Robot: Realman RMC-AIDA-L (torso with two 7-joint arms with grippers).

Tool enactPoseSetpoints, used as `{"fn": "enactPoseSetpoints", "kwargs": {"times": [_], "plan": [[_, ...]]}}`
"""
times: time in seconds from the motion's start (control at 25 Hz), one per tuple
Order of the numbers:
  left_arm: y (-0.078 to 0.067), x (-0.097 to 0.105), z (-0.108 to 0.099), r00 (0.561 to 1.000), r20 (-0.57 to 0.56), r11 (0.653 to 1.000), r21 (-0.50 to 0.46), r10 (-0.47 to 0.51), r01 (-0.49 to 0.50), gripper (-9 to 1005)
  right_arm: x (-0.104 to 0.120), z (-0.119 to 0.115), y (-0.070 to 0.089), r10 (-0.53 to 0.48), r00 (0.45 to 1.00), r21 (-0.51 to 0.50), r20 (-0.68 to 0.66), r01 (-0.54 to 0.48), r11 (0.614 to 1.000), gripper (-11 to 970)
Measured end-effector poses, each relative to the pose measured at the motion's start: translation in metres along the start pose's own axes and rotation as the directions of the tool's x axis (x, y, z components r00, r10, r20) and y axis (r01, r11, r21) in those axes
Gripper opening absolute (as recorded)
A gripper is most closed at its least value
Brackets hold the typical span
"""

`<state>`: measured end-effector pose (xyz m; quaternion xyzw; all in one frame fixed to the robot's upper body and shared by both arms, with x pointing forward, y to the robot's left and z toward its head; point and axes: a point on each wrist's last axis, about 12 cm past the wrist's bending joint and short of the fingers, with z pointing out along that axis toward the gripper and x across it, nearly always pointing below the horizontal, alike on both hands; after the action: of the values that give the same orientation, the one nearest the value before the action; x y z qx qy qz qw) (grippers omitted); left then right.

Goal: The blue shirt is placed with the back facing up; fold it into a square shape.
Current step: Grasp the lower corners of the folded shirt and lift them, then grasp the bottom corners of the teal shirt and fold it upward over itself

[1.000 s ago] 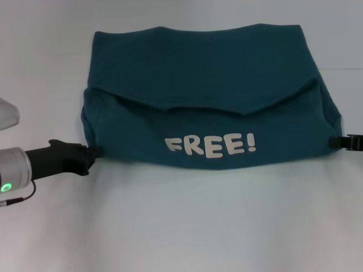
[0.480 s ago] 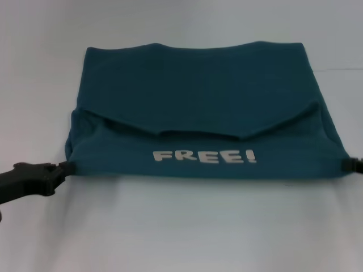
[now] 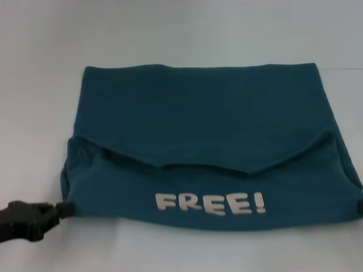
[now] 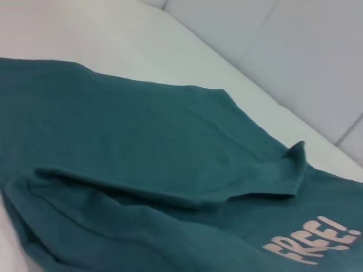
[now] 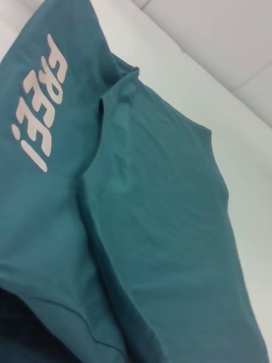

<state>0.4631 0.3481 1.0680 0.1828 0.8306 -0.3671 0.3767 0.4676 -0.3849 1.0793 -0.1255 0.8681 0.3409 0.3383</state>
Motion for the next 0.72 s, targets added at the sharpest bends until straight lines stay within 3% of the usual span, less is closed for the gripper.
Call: {"fn": "enactPoseSetpoints", "kwargs": {"times": [0.32, 0.72], "plan": [[-0.015, 0.019, -0.017, 0.998, -0.052, 0.996, 0.081, -0.020, 0.024, 2, 0.033, -0.026, 0.011, -0.013, 1.000, -0.075, 0.016, 0.014, 0.997, 25], [-0.027, 0.042, -0.035, 0.991, -0.107, 0.988, 0.126, -0.080, 0.093, 3, 0.061, -0.035, 0.022, 0.001, 0.999, -0.138, -0.037, -0.006, 0.990, 25]]}}
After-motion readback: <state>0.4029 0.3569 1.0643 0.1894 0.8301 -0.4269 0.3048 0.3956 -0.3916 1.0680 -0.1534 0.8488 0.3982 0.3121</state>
